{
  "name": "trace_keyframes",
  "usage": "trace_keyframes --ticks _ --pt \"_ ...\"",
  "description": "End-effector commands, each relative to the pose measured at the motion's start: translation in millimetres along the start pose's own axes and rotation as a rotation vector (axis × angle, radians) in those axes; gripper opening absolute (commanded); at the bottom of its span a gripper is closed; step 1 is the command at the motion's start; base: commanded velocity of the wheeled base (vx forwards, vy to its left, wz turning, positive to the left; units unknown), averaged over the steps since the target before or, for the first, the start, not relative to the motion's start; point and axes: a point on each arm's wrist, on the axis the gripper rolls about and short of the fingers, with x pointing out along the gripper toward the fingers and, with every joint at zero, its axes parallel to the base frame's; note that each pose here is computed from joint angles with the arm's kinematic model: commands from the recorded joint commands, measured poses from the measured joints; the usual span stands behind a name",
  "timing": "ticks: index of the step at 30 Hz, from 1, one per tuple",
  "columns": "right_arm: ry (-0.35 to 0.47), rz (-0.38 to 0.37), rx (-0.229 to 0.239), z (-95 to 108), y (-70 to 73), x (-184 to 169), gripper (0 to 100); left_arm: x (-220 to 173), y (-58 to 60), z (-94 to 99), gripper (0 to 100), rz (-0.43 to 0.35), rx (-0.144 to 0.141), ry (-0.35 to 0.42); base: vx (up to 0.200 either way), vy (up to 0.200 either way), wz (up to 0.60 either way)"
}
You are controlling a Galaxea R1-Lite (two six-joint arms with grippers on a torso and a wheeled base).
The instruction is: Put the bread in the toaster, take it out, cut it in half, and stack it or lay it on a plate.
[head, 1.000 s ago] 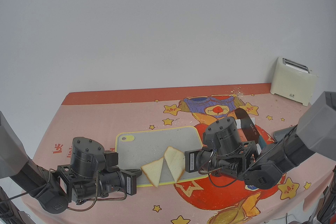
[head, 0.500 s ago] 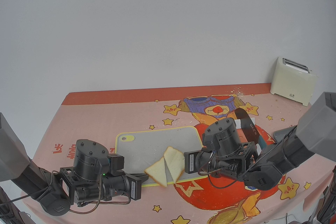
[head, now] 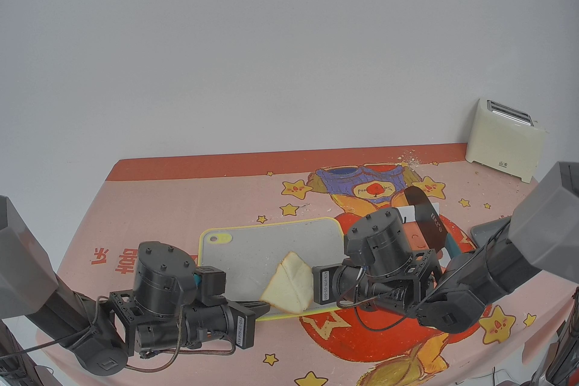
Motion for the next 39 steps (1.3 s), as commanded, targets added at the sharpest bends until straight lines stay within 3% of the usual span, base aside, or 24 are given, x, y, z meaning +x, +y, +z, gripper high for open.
trace_keyframes --ticks 1,8,18,39 --pt "0.001 -0.003 0.000 0.0 -0.8 0.5 0 -4.3 1.4 -4.9 0 -0.004 -0.003 -0.011 0.000 0.000 0.00" --pt "0.010 -0.008 -0.002 -3.2 -1.2 4.0 0 -11.4 6.9 -18.2 0 0.020 -0.013 0.033 0.000 0.000 0.00" --pt "0.008 -0.008 -0.001 -2.8 -1.5 4.6 0 -10.7 6.5 -16.5 0 0.019 -0.010 0.026 0.000 0.000 0.00" --pt "0.017 -0.010 -0.005 -5.0 -1.3 5.5 0 0.0 -0.6 6.2 0 -0.013 0.004 -0.054 0.000 0.000 0.00"
